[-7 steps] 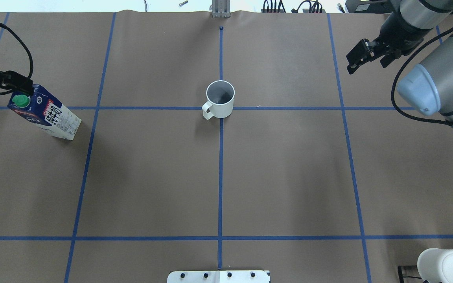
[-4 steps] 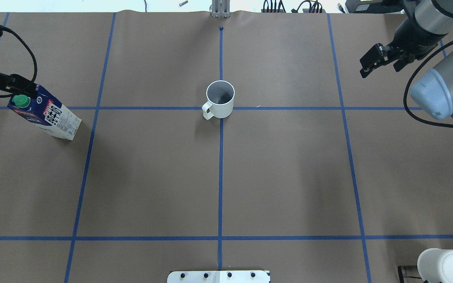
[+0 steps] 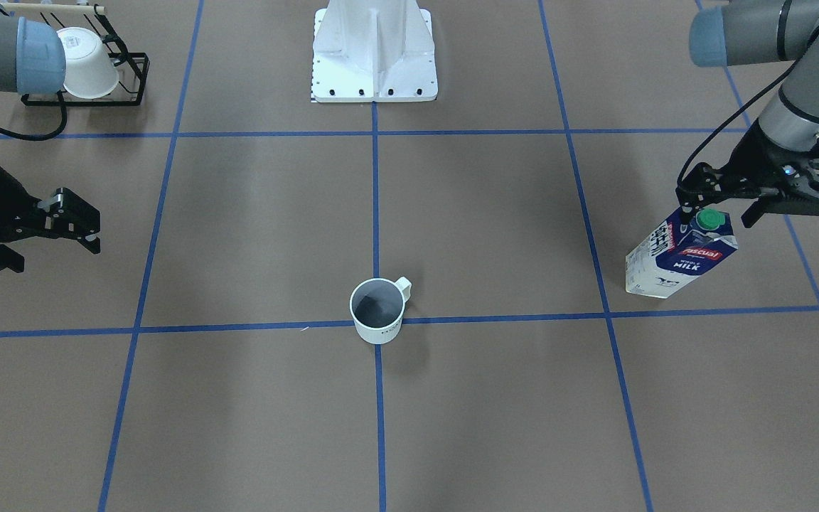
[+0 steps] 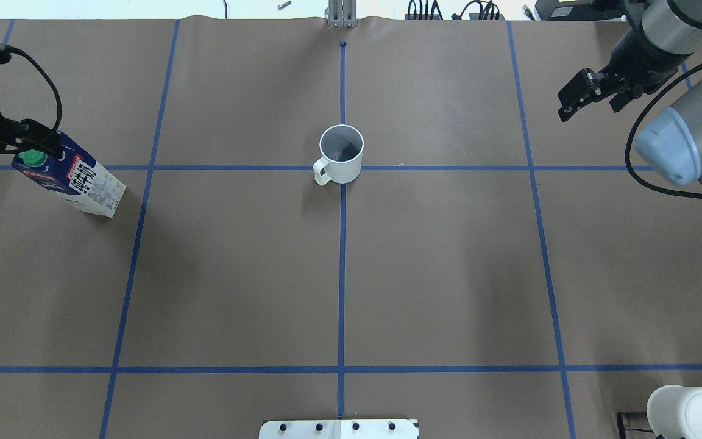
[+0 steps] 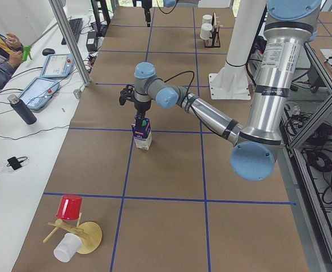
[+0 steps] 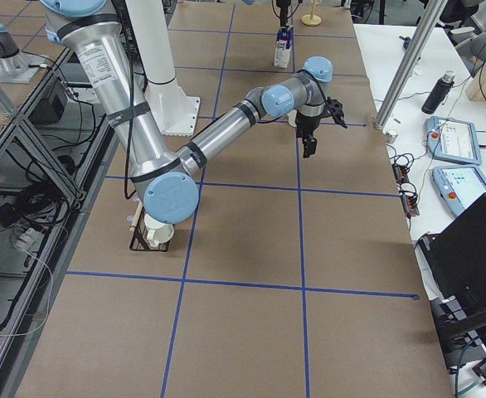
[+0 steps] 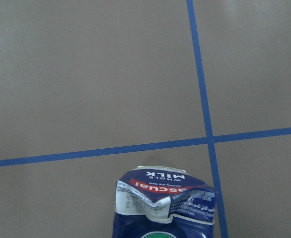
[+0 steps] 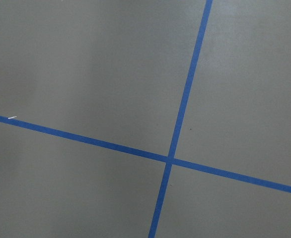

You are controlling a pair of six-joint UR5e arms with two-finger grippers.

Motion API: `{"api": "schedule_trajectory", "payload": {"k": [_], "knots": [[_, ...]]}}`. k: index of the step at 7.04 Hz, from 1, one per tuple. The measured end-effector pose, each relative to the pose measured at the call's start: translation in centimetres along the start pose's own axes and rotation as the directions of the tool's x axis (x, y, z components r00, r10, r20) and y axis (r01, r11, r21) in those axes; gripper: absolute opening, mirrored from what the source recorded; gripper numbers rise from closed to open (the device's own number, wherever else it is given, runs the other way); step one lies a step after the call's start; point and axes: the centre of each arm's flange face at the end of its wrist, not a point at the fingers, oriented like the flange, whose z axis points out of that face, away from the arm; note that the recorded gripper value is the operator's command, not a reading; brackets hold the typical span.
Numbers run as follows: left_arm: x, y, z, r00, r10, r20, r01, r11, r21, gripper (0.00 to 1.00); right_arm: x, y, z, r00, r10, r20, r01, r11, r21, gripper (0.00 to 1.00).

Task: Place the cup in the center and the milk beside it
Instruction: 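Raise the right gripper away while the left gripper reaches the milk carton, then close the left gripper on top of the Pascual milk carton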

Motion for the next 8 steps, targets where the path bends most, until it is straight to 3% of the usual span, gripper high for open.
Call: {"api": "schedule_trajectory", "payload": {"k": [8], "knots": [[1.0,-0.7,2.3,1.0,0.016,-0.012,-0.016,1.0,-0.015,0.97,1.8,0.6,-0.1,0.999,0.031,-0.018,-0.031,1.0,0.0,1.0]]}}
